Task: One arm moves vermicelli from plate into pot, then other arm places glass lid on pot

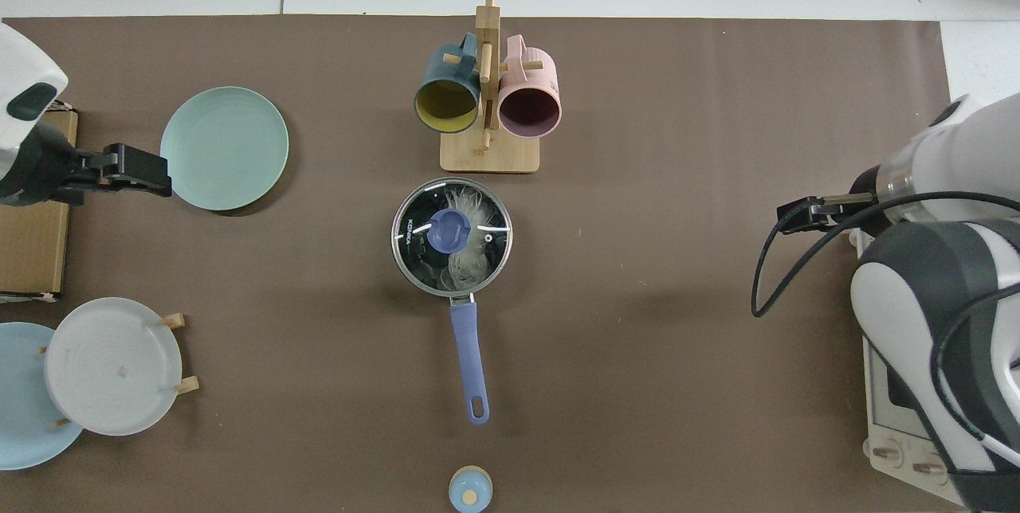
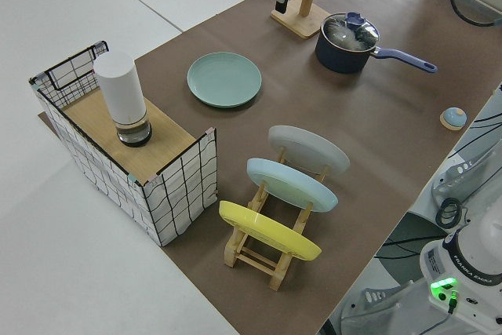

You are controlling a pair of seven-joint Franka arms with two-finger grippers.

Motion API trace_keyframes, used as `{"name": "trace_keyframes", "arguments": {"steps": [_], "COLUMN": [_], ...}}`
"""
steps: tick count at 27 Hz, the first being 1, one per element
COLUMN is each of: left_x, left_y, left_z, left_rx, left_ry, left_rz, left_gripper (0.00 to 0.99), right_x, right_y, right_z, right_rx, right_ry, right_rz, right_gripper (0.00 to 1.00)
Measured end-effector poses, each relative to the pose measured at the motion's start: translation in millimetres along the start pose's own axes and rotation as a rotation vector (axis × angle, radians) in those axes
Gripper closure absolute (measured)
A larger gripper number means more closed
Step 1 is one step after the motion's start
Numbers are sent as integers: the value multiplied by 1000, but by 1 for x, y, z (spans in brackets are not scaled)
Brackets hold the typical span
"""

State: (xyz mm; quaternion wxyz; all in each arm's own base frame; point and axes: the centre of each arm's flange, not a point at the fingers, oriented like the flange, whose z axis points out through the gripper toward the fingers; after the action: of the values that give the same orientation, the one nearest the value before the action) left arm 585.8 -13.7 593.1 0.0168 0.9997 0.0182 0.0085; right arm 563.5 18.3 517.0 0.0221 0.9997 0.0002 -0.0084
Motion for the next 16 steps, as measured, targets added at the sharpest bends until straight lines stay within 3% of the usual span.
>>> {"name": "trace_keyframes", "arguments": {"steps": [16], "left_x": [0], "left_y": [0], "left_z": [0], "left_rx": [0], "left_ry": [0], "left_rz": [0], "left_gripper": [0], "right_x": [-3], "right_y": [5], "right_z": [-11], "right_rx": [6], "right_ry": [-7], "right_rz": [-29], "right_gripper": [0]}}
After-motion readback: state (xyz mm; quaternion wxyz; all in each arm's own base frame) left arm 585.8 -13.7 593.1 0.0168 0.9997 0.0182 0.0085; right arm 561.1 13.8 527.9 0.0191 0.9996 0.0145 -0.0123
